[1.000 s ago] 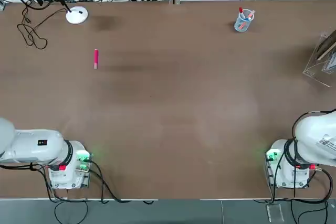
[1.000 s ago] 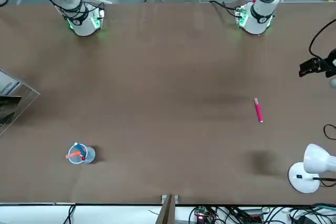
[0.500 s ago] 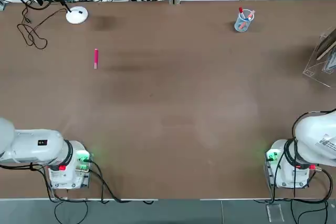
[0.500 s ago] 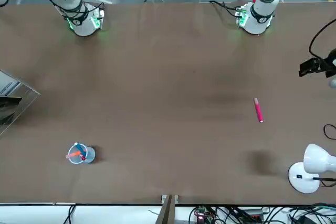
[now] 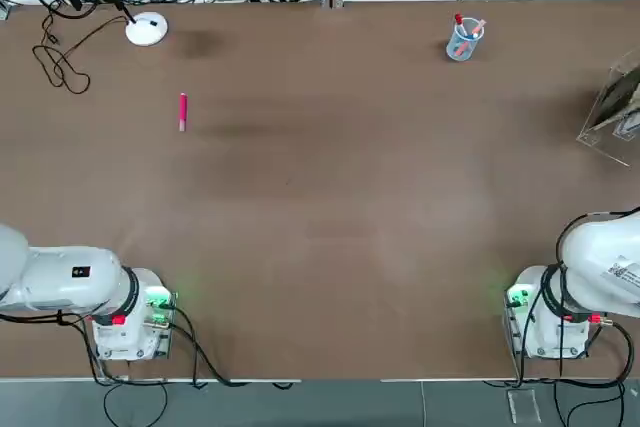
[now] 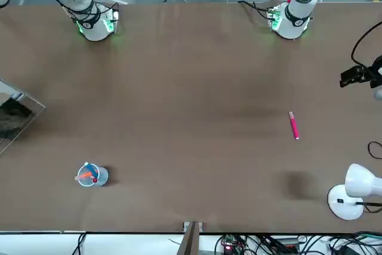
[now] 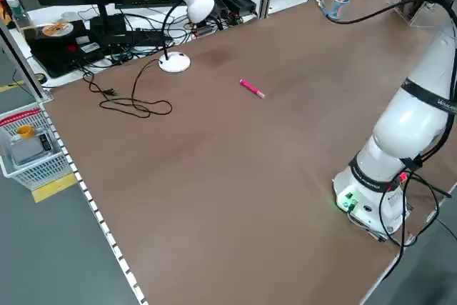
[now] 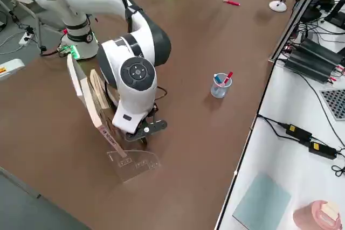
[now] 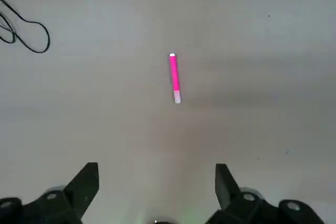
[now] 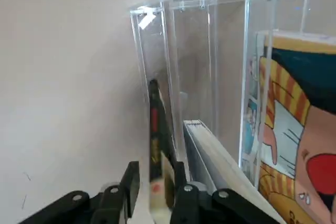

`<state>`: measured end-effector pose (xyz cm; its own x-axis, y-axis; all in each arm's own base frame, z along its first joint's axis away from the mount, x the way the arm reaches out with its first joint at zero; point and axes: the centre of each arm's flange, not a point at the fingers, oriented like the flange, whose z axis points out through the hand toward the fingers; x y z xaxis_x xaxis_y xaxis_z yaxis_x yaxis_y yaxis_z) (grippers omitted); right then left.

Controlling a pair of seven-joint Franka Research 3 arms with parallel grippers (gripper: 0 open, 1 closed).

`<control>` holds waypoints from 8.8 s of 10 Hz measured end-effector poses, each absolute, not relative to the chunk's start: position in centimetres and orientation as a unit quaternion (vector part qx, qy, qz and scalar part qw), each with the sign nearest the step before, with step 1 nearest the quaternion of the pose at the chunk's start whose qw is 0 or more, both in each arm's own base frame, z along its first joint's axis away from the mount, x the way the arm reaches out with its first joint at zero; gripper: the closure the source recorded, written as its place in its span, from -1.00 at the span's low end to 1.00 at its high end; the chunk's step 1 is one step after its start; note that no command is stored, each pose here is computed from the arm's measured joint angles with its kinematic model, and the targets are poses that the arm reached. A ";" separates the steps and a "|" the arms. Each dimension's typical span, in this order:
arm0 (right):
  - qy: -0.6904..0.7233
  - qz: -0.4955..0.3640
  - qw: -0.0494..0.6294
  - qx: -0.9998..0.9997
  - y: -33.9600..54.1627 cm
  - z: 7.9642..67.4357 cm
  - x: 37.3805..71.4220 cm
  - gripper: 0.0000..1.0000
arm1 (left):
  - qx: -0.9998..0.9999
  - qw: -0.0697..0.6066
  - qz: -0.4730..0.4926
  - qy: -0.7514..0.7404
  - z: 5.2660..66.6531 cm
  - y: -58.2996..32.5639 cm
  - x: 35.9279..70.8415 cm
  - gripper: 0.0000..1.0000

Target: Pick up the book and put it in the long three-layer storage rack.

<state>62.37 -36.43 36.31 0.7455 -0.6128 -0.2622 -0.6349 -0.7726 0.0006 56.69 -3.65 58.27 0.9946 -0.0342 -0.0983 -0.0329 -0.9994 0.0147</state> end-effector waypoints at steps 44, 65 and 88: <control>-0.016 0.037 0.005 -0.999 -12.5 48.5 71.4 -1.00 | 1.000 0.010 -0.018 -0.001 62.2 -2.0 55.6 -0.98; 0.006 -0.007 -0.016 -1.000 1.7 61.7 60.0 -1.00 | 1.000 0.012 -0.016 -0.019 62.1 -1.7 55.7 -0.98; 0.008 -0.034 -0.019 -0.999 1.5 63.2 57.0 -1.00 | 1.000 0.012 -0.014 -0.020 62.0 -1.7 55.9 -0.98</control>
